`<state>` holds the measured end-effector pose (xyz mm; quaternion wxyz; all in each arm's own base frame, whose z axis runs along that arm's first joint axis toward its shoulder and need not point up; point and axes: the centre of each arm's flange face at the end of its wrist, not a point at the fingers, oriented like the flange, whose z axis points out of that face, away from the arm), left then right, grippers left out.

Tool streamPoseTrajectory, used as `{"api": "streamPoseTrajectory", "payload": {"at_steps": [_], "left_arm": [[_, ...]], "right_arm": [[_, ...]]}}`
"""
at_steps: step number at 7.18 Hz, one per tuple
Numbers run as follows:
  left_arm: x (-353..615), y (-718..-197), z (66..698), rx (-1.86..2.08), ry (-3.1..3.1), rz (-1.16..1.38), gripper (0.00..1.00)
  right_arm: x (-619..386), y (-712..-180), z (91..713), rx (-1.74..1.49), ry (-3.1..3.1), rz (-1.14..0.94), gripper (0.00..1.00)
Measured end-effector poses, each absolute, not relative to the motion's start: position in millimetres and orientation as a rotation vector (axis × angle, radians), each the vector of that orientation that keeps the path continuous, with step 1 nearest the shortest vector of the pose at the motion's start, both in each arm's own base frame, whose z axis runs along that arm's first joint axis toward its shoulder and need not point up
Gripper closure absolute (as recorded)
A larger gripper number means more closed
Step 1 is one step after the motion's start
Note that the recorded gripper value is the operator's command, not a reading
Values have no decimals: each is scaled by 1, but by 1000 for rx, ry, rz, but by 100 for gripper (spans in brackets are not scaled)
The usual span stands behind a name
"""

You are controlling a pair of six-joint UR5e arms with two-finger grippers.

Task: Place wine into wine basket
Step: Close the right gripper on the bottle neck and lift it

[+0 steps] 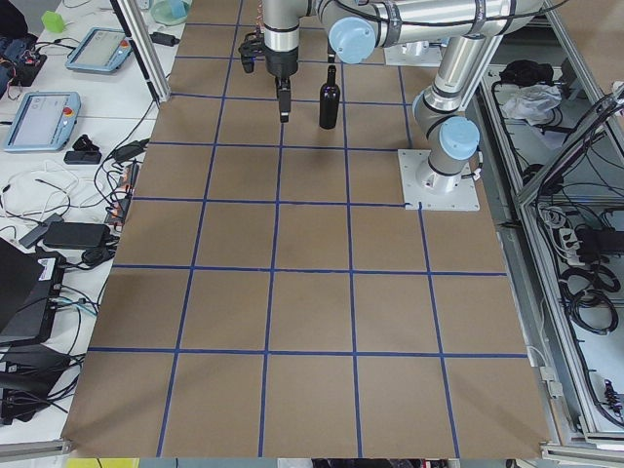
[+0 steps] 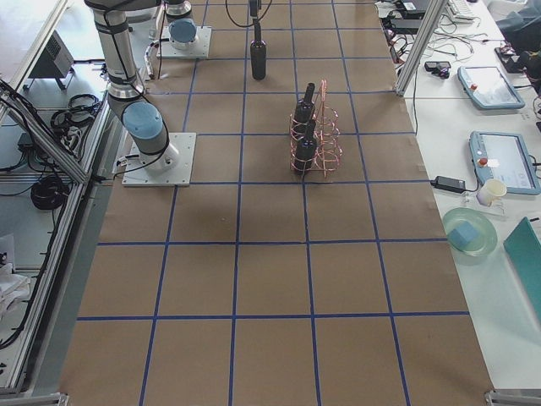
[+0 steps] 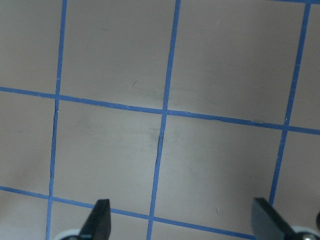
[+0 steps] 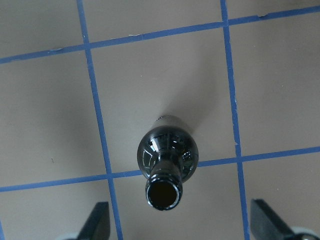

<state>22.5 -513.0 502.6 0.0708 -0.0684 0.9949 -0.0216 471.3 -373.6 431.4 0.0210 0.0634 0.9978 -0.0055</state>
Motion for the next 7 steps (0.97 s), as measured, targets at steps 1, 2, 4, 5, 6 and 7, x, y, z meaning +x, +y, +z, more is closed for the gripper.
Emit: {"api": "streamPoseTrajectory", "payload": {"at_steps": [1,2,4,5,6,7], "left_arm": [[22,-513,503,-206,2992,-64,0],[22,-512,502,-205,2991,-62,0],[23,-512,502,-206,2990,-62,0],[23,-512,502,-206,2991,-62,0],[22,-511,502,-205,2992,-62,0],[22,-511,502,-204,2992,-61,0]], "right_arm": [[472,-370,415,181,3106,1,0],[473,-369,401,169,3111,4,0],[480,-376,381,159,3100,-13,0],[484,-381,375,157,3089,-30,1],[485,-383,370,159,3091,-32,1],[485,-384,367,161,3100,-32,3]]}}
